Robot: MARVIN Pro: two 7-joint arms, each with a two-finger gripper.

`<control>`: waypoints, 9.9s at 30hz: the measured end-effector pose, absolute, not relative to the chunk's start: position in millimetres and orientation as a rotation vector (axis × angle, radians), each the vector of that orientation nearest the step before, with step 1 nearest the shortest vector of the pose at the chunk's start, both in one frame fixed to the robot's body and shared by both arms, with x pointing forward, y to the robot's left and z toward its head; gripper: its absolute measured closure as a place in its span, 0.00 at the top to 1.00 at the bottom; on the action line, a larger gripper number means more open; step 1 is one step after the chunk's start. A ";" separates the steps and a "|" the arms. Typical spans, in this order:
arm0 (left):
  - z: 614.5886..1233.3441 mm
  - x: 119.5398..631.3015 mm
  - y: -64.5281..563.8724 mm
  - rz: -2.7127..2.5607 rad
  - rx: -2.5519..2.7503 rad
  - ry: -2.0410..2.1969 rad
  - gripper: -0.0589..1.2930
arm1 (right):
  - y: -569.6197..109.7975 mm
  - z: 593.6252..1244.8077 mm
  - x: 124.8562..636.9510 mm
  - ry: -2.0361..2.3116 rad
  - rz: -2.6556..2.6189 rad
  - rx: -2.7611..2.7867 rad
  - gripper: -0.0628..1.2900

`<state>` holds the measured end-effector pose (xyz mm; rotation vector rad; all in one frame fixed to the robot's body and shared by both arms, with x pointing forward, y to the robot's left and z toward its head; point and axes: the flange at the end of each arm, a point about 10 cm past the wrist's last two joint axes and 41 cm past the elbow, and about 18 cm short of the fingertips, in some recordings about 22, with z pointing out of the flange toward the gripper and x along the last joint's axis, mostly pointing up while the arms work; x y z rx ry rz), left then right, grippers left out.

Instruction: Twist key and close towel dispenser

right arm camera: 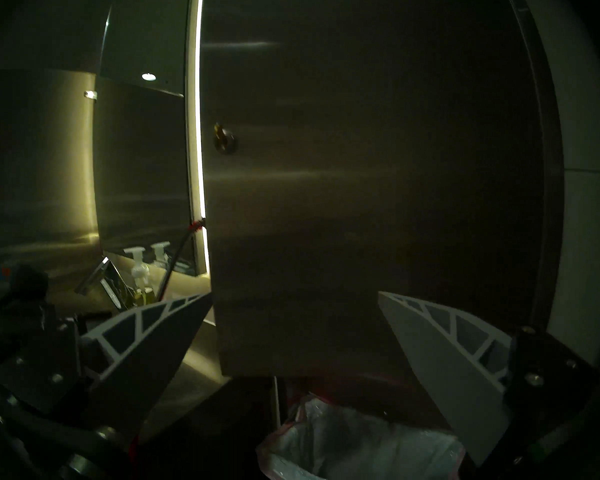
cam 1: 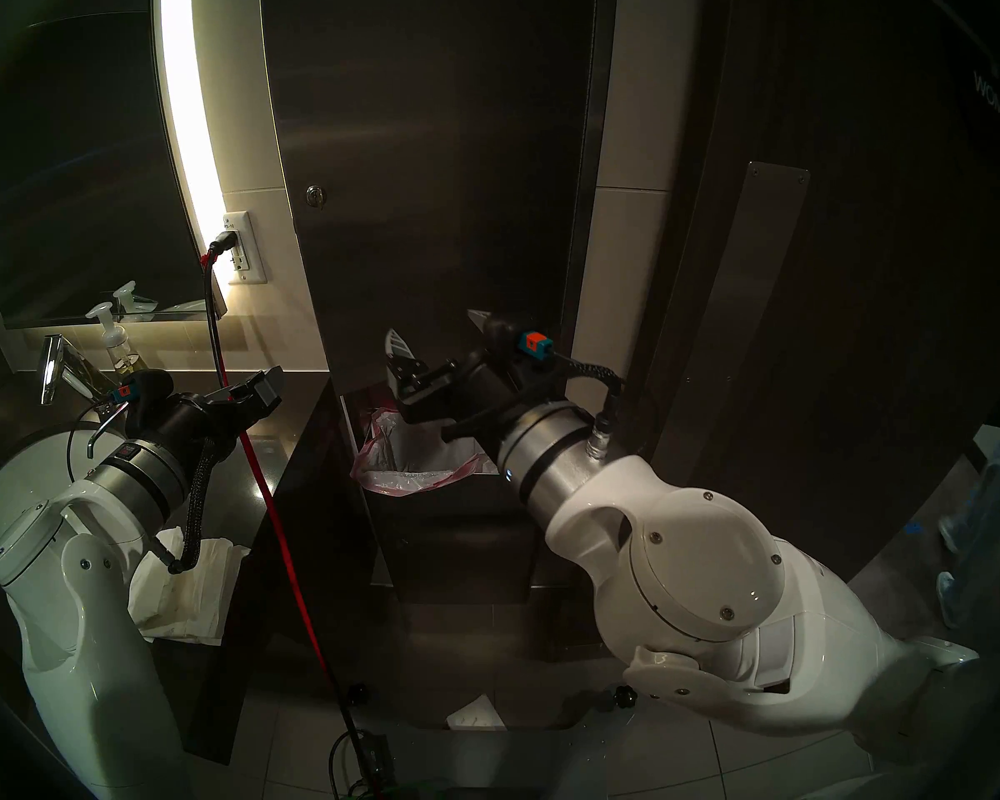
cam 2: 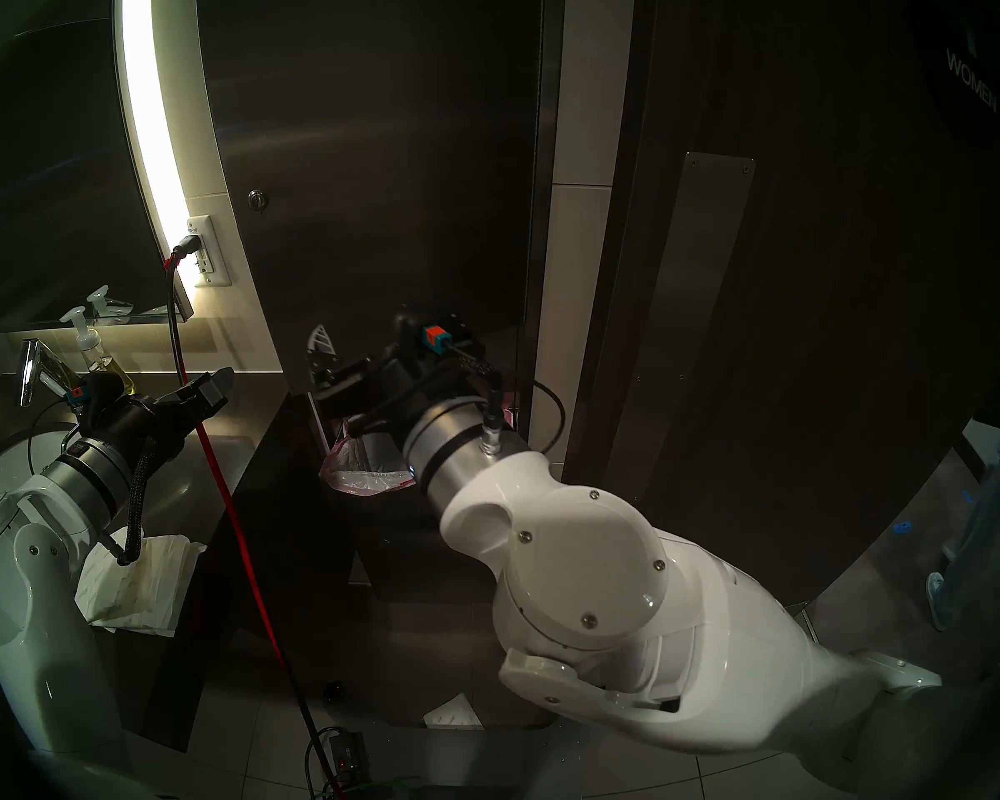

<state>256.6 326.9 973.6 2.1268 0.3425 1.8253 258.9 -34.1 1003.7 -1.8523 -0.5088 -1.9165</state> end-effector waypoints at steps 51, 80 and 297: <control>1007.1 272.8 305.8 1.906 2.006 0.173 0.03 | -94.2 909.2 200.8 -0.617 -1.755 -1.931 0.97; 1022.2 315.6 240.5 1.783 1.891 -0.055 0.03 | -115.2 897.5 154.1 -0.576 -1.784 -1.744 0.97; 1130.2 500.0 306.7 1.980 1.948 -0.053 0.03 | -168.3 904.5 88.8 -0.354 -2.143 -1.624 0.97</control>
